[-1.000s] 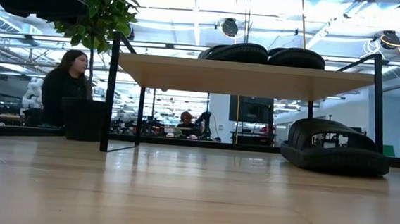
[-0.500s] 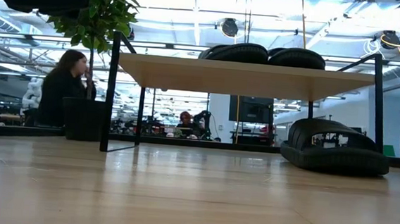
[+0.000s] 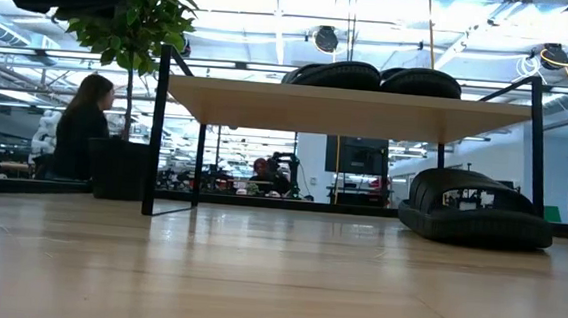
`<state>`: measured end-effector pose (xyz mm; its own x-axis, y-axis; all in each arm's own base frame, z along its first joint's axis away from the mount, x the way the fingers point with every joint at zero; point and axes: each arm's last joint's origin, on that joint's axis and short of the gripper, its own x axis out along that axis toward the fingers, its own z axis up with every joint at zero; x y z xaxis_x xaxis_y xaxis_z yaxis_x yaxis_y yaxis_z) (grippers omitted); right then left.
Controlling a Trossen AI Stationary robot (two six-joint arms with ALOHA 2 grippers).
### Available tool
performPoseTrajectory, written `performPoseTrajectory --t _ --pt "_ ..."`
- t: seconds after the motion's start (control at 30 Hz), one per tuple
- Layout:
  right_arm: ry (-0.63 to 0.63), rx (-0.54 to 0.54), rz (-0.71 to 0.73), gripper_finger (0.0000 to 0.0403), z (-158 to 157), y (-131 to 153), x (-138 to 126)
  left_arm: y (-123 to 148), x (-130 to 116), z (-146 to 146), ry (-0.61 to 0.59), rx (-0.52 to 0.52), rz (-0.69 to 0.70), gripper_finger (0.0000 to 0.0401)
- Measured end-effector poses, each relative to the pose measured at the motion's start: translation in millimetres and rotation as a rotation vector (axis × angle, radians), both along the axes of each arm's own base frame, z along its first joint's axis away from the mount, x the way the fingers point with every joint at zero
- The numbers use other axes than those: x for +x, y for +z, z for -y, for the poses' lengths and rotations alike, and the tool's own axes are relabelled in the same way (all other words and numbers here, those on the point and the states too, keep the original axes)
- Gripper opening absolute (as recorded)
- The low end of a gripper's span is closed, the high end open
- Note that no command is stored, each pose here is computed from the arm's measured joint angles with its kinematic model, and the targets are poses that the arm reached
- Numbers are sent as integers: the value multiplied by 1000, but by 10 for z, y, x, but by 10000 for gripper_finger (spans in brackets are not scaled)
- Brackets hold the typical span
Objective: Pick and place slides into the shelf
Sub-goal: Put the black slide under the shelf
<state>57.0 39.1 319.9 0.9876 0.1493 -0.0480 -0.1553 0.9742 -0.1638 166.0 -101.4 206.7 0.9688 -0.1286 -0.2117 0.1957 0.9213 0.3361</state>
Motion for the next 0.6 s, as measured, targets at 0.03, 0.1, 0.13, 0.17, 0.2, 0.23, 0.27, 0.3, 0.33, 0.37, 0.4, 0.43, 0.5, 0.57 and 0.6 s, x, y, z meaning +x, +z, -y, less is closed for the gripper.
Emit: performPoseTrajectory --t 0.03,0.1,0.13,0.17,0.2,0.23,0.27,0.3,0.33,0.37,0.4,0.43,0.5,0.57,0.6 --pt "8 -11 -2 0 -3 -3 5 7 1 1 -2 6 8 17" --pt "27 -42 -7 0 -18 -35 23 11 2 2 -6 22 14 17" --pt "21 -53 -10 0 -21 -58 34 11 2 2 -8 29 15 17" --pt "4 -58 -14 0 -17 -76 43 12 2 2 -9 34 16 17" --pt "-38 -60 -15 0 1 -89 50 13 2 1 -9 37 17 17" --pt "-104 -55 -21 0 36 -105 49 13 2 1 -10 37 17 17" --pt "-166 -38 -27 0 81 -119 34 12 2 2 -10 38 17 17" --pt "-212 -13 -30 0 127 -131 9 12 2 2 -11 41 17 17" --pt "-238 15 -29 0 170 -140 -21 13 2 2 -12 48 19 17" --pt "-249 44 -20 0 209 -139 -53 12 2 2 -14 57 20 17" --pt "-261 70 -9 0 246 -139 -86 12 2 2 -16 64 20 17" --pt "-270 92 -3 0 281 -145 -119 13 2 1 -17 72 22 17" --pt "-287 135 9 0 344 -159 -185 13 2 2 -22 94 25 17" --pt "-291 175 12 0 399 -187 -247 13 2 2 -25 108 27 17" --pt "-291 194 10 0 417 -202 -269 14 2 2 -26 112 28 17"
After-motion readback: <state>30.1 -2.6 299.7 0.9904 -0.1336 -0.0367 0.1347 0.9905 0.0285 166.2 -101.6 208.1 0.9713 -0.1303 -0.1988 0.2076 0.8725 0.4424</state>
